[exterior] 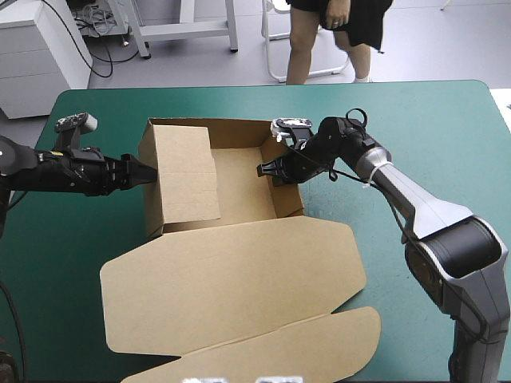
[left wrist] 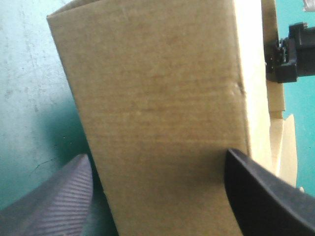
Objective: Fold the box
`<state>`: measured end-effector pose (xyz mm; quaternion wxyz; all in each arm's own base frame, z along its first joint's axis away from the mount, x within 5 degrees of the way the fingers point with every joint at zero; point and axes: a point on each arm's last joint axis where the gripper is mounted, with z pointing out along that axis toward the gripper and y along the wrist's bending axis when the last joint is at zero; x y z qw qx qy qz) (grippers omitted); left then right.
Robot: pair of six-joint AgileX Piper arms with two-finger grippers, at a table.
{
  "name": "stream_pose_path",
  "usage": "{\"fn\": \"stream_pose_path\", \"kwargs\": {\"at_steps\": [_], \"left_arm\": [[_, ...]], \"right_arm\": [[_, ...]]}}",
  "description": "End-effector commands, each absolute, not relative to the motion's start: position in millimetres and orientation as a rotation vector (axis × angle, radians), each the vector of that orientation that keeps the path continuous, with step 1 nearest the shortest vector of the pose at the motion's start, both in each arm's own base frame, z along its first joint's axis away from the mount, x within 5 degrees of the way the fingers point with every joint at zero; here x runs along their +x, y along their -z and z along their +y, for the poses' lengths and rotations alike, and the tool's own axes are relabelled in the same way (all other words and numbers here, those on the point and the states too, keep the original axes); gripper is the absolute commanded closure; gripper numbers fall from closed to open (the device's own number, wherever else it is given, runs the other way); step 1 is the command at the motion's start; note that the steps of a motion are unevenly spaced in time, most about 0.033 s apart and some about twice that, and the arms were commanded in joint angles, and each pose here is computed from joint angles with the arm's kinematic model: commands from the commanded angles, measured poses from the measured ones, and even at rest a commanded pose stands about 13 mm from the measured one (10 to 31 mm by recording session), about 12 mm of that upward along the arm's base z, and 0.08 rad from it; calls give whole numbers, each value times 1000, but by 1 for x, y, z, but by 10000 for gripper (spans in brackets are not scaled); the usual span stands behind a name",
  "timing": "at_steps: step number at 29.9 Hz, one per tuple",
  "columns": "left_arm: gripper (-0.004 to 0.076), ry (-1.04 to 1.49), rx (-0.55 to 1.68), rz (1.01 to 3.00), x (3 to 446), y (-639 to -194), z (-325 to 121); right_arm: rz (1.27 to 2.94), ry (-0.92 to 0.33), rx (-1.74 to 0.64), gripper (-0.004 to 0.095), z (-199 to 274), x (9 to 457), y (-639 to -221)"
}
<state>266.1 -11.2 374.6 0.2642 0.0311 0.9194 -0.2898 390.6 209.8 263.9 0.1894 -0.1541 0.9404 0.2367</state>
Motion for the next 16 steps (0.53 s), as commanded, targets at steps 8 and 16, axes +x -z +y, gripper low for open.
{"fn": "stream_pose_path", "kwargs": {"at_steps": [8,16], "left_arm": [[214,893,137,2408,256,-396,-22],[231,900,158,2419,254,-395,-23]], "right_arm": [[2544,-794,-392,926,217,379,-304],[2548,-773,-391,926,216,380,-303]]}}
